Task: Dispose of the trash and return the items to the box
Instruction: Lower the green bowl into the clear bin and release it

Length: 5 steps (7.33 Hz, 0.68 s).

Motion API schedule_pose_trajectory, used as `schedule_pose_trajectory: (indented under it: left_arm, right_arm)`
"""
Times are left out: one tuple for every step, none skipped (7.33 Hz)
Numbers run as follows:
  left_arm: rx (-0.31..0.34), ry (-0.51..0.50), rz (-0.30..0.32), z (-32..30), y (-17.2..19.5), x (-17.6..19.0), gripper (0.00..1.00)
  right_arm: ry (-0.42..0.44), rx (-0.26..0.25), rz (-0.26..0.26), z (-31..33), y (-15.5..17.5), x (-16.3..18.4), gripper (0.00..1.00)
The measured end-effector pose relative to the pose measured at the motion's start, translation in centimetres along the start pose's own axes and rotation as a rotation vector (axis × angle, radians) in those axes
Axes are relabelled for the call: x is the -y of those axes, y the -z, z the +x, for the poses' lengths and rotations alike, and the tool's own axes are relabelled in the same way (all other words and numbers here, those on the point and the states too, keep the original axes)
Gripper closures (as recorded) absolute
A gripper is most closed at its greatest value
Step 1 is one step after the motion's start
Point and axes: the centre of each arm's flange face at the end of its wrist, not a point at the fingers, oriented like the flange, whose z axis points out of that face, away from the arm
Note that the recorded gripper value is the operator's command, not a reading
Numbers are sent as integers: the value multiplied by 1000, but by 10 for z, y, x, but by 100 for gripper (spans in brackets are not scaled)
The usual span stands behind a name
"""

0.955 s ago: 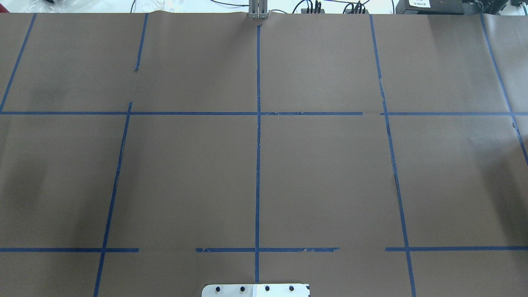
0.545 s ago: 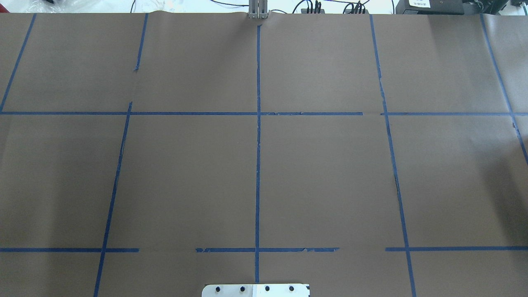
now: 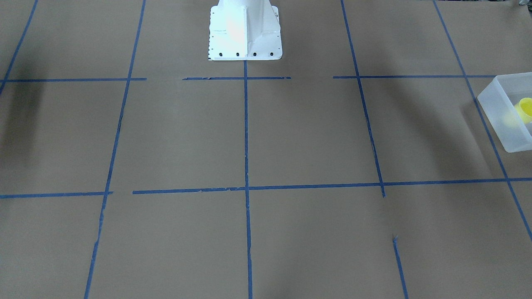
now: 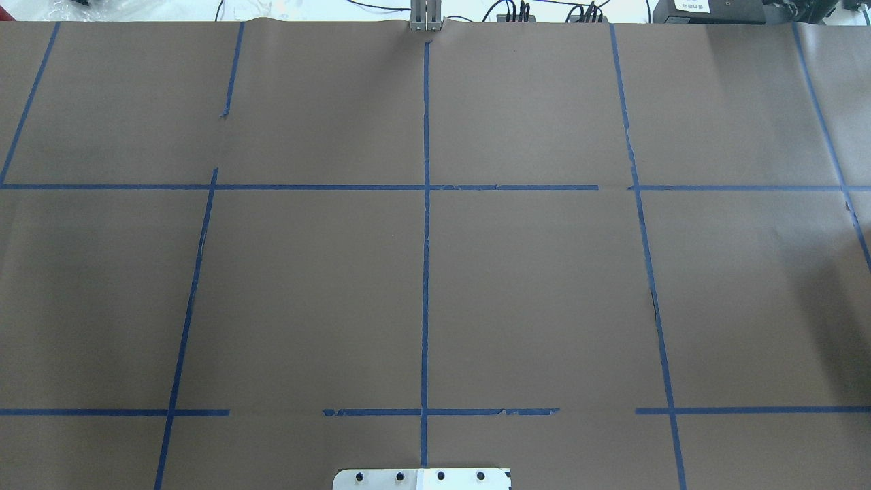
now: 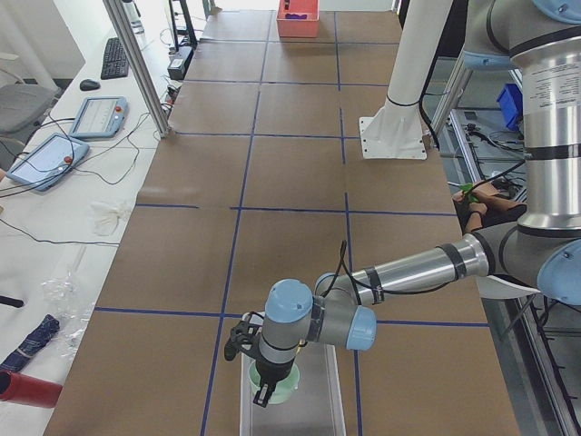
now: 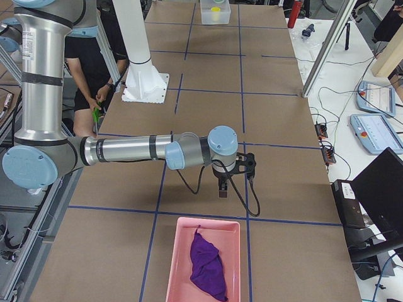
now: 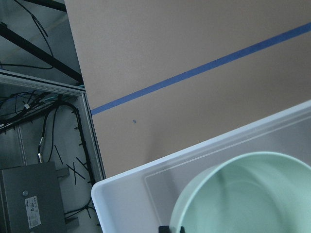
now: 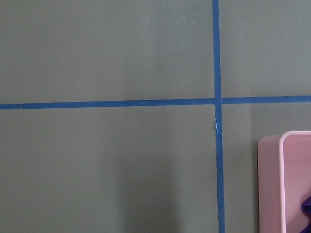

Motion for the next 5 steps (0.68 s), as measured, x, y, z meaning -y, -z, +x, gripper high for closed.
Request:
schedule_pose_trajectory:
  left_arm:
    - [10, -1, -3, -2, -2, -7, 0]
    - [15, 4, -4, -4, -2, -12, 0]
    - [17, 9, -3, -5, -1, -14, 0]
    - [20, 14, 3, -8, 2, -13, 0]
    - [23, 22, 21, -11, 9, -9, 0]
  right_arm:
    - [2, 0, 0, -1, 0, 0, 0]
    - [4, 1, 2, -2, 1, 2, 0]
    - [7, 1, 5, -4, 2, 4, 0]
    - [9, 1, 7, -5, 3, 5, 0]
    - [10, 1, 9, -6, 3, 6, 0]
